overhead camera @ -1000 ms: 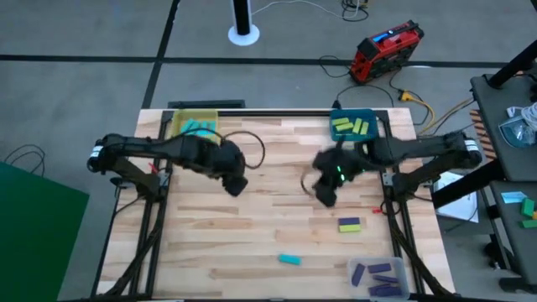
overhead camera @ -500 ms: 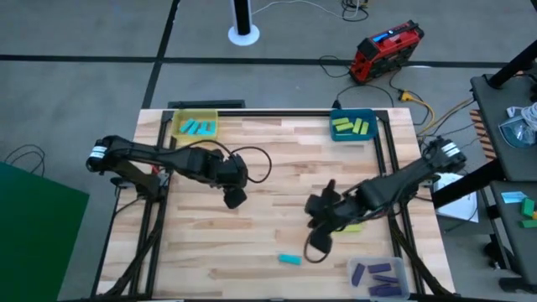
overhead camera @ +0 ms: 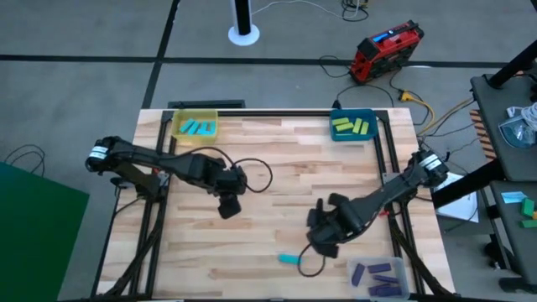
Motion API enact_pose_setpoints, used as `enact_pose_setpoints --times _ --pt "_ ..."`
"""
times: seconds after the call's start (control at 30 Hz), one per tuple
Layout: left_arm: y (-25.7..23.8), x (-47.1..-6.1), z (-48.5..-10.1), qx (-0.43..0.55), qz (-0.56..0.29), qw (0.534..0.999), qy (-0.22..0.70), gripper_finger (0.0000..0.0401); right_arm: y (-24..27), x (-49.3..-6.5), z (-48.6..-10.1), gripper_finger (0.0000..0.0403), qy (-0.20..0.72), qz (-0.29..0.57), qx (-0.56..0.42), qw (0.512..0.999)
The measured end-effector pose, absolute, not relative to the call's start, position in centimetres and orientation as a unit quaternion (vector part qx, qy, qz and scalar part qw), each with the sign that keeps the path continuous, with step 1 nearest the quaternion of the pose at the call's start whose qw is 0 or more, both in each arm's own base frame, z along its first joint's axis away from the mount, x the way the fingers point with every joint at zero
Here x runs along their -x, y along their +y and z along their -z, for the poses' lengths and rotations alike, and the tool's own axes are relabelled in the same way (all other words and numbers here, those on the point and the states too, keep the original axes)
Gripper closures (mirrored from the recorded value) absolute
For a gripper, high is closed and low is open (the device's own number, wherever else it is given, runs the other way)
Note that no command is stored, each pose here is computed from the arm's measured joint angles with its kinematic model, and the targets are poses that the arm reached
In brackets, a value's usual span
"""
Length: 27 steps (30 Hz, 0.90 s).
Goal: Sort blocks
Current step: Put the blue block into the transparent bin
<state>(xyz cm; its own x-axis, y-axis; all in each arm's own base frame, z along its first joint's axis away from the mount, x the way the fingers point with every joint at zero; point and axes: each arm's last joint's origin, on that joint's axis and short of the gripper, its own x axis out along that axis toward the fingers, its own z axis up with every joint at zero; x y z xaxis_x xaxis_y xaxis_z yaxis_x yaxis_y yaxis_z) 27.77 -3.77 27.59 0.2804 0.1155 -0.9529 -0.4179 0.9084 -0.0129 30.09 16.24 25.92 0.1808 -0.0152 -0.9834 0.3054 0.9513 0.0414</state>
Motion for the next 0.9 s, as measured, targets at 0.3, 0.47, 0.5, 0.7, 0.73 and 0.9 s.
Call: enact_pose_setpoints --times 0.3,0.47,0.5,0.7,0.73,0.9 --pt "-4.9 -27.9 -28.3 0.114 -0.124 0.805 0.569 0.0254 13.1 -24.4 -24.7 0.0390 0.680 0.233 -0.172 0.674" --pt "-5.0 -28.4 -28.5 0.126 -0.129 0.816 0.549 0.0254 10.8 -21.1 -22.4 0.0377 0.655 0.329 -0.318 0.601" --pt "-5.0 -28.4 -28.5 0.129 -0.129 0.819 0.544 0.0254 10.6 -20.6 -22.0 0.0367 0.647 0.338 -0.335 0.596" --pt "-5.0 -28.8 -28.6 0.134 -0.130 0.829 0.528 0.0254 9.8 -19.1 -19.8 0.0276 0.607 0.360 -0.400 0.585" --pt "-5.0 -28.8 -28.7 0.134 -0.132 0.831 0.524 0.0254 9.8 -18.9 -19.6 0.0261 0.608 0.364 -0.398 0.582" --pt "-4.9 -29.0 -28.7 0.139 -0.144 0.834 0.515 0.0254 9.8 -19.0 -18.5 0.0246 0.614 0.374 -0.387 0.577"
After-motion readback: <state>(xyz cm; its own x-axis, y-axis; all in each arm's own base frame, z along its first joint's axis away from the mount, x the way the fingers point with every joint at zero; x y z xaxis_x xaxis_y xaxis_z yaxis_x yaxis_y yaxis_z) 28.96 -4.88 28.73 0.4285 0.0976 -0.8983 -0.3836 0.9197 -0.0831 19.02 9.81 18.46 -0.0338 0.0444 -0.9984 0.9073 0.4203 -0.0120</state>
